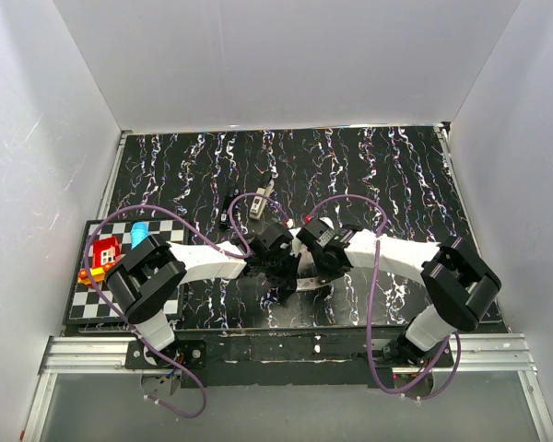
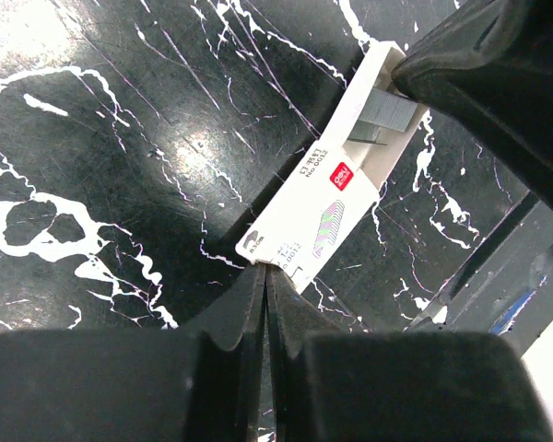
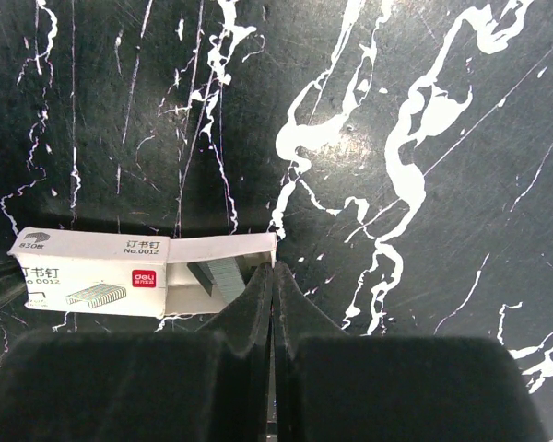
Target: Unload the staples from the stapler
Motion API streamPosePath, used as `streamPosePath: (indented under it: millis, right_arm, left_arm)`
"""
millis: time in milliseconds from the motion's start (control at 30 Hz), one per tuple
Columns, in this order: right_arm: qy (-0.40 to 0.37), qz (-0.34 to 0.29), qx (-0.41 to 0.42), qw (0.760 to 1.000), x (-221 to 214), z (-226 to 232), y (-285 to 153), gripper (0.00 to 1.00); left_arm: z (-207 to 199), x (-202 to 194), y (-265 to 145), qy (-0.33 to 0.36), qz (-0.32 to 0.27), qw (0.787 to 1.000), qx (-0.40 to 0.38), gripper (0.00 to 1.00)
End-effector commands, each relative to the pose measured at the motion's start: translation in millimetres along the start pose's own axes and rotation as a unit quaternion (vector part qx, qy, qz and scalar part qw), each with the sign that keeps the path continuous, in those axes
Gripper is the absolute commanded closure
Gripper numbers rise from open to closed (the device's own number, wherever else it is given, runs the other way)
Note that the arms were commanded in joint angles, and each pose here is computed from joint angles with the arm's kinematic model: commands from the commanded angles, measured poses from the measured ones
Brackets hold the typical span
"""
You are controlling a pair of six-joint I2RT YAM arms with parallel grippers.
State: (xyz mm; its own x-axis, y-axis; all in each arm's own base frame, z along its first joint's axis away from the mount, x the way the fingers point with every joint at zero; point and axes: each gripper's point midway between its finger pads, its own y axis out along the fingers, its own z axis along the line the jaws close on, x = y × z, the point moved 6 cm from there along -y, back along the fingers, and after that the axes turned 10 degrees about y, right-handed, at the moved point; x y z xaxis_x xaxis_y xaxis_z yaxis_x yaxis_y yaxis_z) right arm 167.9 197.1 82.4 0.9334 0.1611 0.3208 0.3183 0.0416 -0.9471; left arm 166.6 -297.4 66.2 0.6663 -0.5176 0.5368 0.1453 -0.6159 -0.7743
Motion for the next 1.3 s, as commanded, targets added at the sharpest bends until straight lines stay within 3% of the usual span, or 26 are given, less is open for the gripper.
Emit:
streamPosePath:
  millis: [0,467,1033,1133,1267]
  right_arm:
    - [-0.003,-0.011,0.023,1.0,10,13,-7,0.99]
    - [0.047,-0.011,0.012,0.999,13,16,-12,0.99]
    - [0.033,0.012,0.051,0.998,10,31,-13,0.99]
    - [0.031,0.01,0.048,0.998,10,29,-14,0.84]
    - [0.029,0.002,0.034,0.999,10,23,-17,0.8]
  left_arm:
    - [-4,8,2,0.011,-0.009,1.0,-0.007,1.0]
    - [-5,8,-3,0.011,-0.015,1.0,-0.004,1.0]
    - [-6,7,-4,0.013,-0.016,1.0,-0.003,1.0]
    - [-6,8,-4,0.014,-0.016,1.0,-0.003,1.0]
    - [-7,8,-3,0.015,-0.015,1.0,-0.003,1.0]
